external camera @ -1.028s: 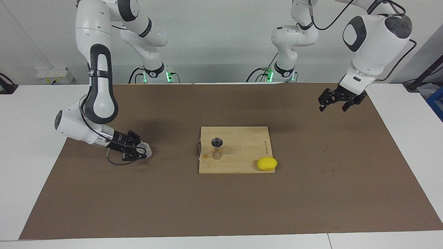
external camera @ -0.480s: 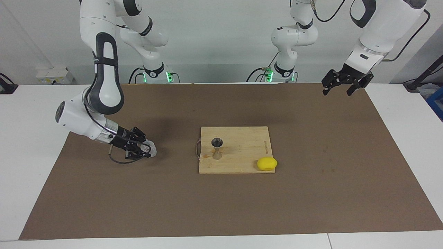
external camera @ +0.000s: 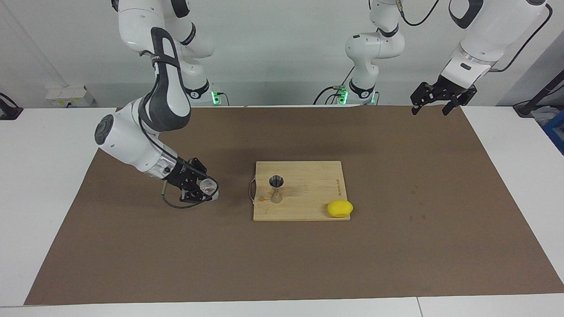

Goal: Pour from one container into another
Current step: 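Carry the clear cup with the right gripper above the dark cup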

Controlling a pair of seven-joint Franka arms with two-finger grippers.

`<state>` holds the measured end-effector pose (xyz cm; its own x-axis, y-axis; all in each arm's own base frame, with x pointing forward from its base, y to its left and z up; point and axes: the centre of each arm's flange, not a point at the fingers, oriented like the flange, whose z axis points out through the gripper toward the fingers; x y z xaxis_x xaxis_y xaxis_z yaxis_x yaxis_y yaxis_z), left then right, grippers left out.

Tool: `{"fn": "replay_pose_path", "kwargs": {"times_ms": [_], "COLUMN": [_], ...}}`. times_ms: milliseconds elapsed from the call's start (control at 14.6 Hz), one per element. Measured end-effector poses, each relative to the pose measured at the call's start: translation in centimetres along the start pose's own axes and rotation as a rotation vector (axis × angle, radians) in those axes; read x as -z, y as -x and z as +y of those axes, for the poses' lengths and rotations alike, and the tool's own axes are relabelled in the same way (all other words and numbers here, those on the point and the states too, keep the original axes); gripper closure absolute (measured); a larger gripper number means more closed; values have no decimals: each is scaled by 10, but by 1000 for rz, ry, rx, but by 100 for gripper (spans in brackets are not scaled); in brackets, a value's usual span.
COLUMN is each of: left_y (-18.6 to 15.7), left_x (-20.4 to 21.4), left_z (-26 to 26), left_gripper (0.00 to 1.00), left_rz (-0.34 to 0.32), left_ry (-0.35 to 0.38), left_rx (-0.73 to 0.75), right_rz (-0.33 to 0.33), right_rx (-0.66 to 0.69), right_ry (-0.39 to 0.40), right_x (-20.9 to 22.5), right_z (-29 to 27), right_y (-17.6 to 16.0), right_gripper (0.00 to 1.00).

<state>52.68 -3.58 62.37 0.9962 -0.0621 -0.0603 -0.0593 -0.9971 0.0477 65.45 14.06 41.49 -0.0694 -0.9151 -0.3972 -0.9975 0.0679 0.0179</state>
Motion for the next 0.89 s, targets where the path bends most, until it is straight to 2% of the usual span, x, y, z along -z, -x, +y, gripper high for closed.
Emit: {"fn": "replay_pose_path", "kwargs": {"times_ms": [206,617,891], "left_y": [0,0,-11], "left_x": [0,0,8], "left_z": [0,0,0], "left_gripper": [0,0,0], "left_rz": [0,4,101], "left_ry": [0,0,-1], "left_rx": [0,0,-1], "right_rz": [67,197,277], "right_rx": [8,142,217], "right_ry": [-3,-33,-63], "right_x": [-17,-34,-40], "right_z": [4,15,27], "right_y": [44,98,134], "right_gripper": [49,49,49]}}
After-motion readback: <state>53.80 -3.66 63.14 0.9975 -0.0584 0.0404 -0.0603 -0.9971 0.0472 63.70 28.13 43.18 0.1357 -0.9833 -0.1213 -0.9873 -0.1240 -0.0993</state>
